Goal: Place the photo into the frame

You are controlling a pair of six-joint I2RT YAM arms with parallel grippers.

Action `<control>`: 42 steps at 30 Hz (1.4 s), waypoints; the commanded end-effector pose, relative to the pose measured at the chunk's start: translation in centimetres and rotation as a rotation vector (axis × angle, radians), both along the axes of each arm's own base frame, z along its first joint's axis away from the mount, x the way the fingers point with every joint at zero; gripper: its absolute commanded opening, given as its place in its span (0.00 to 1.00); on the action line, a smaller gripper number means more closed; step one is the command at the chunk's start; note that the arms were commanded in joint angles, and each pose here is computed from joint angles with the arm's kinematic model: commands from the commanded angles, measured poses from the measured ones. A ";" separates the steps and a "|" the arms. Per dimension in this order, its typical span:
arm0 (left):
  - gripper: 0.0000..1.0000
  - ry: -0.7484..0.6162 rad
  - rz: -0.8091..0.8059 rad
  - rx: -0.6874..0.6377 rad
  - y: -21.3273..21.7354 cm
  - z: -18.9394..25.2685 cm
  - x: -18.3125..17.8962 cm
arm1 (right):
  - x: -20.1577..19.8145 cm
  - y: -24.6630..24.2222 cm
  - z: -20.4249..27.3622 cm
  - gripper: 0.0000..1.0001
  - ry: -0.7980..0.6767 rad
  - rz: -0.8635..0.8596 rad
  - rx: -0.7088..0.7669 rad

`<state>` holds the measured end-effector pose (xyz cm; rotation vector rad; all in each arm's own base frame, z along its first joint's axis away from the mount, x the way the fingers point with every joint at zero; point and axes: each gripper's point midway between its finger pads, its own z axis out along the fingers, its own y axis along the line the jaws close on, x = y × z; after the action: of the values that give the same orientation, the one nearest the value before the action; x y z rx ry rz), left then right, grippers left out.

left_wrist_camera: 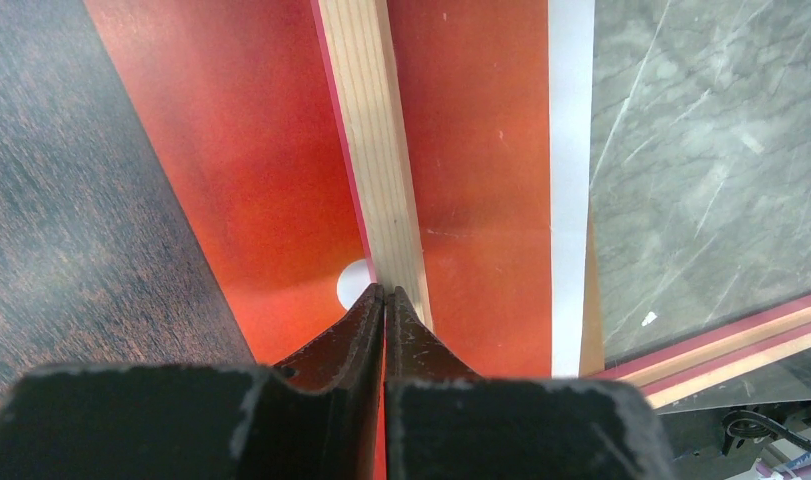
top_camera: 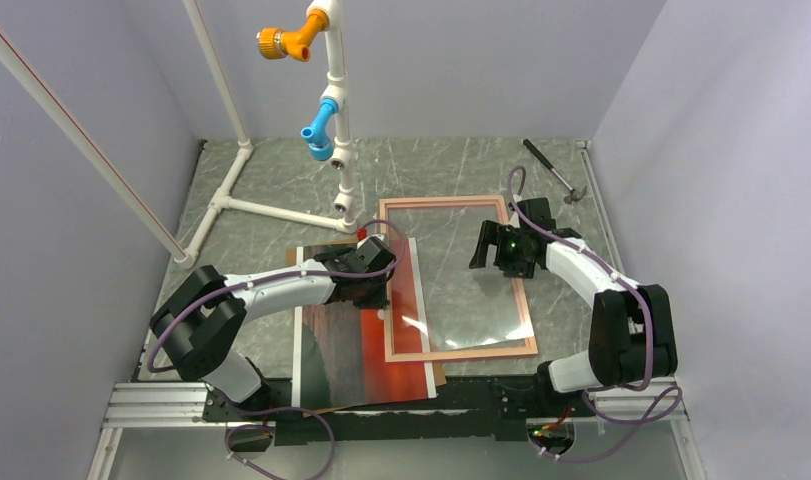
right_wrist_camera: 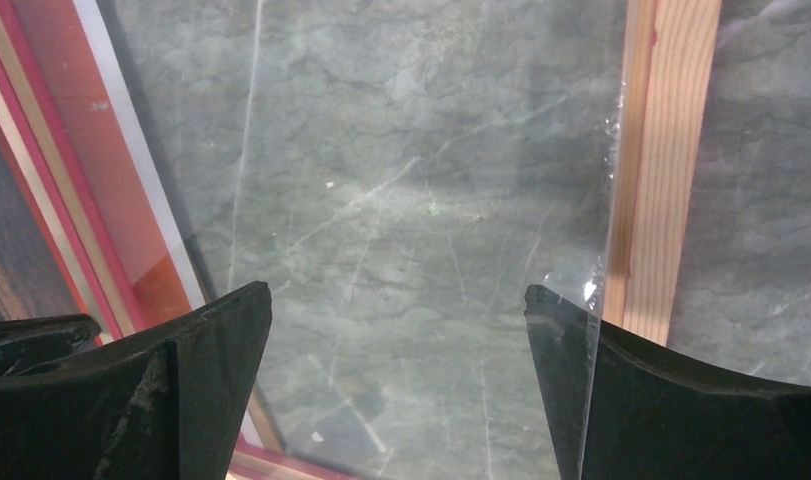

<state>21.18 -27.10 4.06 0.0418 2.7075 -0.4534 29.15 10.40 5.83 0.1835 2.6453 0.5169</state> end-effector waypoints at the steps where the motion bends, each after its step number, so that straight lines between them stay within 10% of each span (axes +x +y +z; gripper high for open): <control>1: 0.08 0.048 -0.016 0.096 1.5 -2.1 -1.2 | 1.0 -0.6 2.1 1.00 -0.074 -0.011 -0.045; 42: 0.17 -0.004 0.016 0.070 1.8 -0.6 -1.0 | 1.0 -3.1 3.4 1.00 -0.087 -0.098 -0.167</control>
<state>21.20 -27.04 4.18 0.0460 2.6887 -0.4320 29.04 7.20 6.69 0.2418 2.6366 0.2549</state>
